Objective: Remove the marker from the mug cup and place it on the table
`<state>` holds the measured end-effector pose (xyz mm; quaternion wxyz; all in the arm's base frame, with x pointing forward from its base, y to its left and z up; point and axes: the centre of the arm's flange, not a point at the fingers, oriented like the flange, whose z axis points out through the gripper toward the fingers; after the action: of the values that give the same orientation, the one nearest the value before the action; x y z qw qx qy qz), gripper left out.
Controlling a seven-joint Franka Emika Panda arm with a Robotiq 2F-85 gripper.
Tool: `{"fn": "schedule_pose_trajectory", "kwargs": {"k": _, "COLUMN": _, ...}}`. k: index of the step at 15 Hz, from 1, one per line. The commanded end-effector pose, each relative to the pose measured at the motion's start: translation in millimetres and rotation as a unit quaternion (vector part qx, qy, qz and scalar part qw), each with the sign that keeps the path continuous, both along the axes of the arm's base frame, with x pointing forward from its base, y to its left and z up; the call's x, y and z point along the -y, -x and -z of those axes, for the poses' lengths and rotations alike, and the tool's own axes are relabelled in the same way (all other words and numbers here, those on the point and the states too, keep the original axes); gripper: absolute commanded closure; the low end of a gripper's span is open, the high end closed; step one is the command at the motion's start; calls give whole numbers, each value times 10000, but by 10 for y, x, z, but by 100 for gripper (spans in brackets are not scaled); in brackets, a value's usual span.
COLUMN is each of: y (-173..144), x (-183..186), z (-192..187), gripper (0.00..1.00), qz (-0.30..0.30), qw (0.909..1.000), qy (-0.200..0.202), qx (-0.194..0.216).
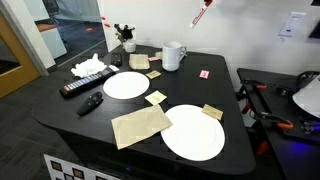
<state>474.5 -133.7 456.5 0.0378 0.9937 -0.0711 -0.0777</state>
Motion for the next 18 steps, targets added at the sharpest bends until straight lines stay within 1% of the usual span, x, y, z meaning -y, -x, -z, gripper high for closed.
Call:
{"fn": "schedule_pose_trajectory", "kwargs": {"k": 1, "y": 499, "x": -193, "z": -28, "gripper": 96, "qz": 474, "qw": 9985, "qy": 225, "qx": 167}}
{"fn": "schedule_pose_trajectory", "kwargs": {"k": 4, "y": 702, "x": -296, "z": 21, "gripper": 96, "qz": 982, "qw": 9942, "qy": 344, "qx": 257}}
{"fn": "schedule_pose_trajectory", "kwargs": {"k": 7, "y": 785, "x": -371, "z": 130, "gripper": 96, "qz": 1411, "qw": 9884, "qy": 440, "qx": 341}}
{"fn": "schedule_pose_trajectory", "kwargs": {"k": 10, "y": 825, "x": -436, "z": 237, "gripper": 96, "qz": 1770, "qw": 9813, "qy": 649, "qx": 389}}
{"fn": "schedule_pose_trajectory", "kwargs": {"k": 13, "y": 796, "x": -493, "z": 367, "gripper": 96, "qz": 2116, "qw": 9716, "qy": 917, "qx": 527}}
{"fn": "schedule_pose_trajectory", "kwargs": {"k": 16, "y": 737, "x": -538, "z": 496, "gripper": 96, "qz": 2461, "qw": 9590, "qy": 1149, "qx": 810}}
{"fn": "schedule_pose_trajectory", "kwargs": {"k": 18, "y": 708, "x": -562, "z": 587, "gripper": 96, "qz": 2662, "qw": 9510, "qy": 1272, "qx": 924}}
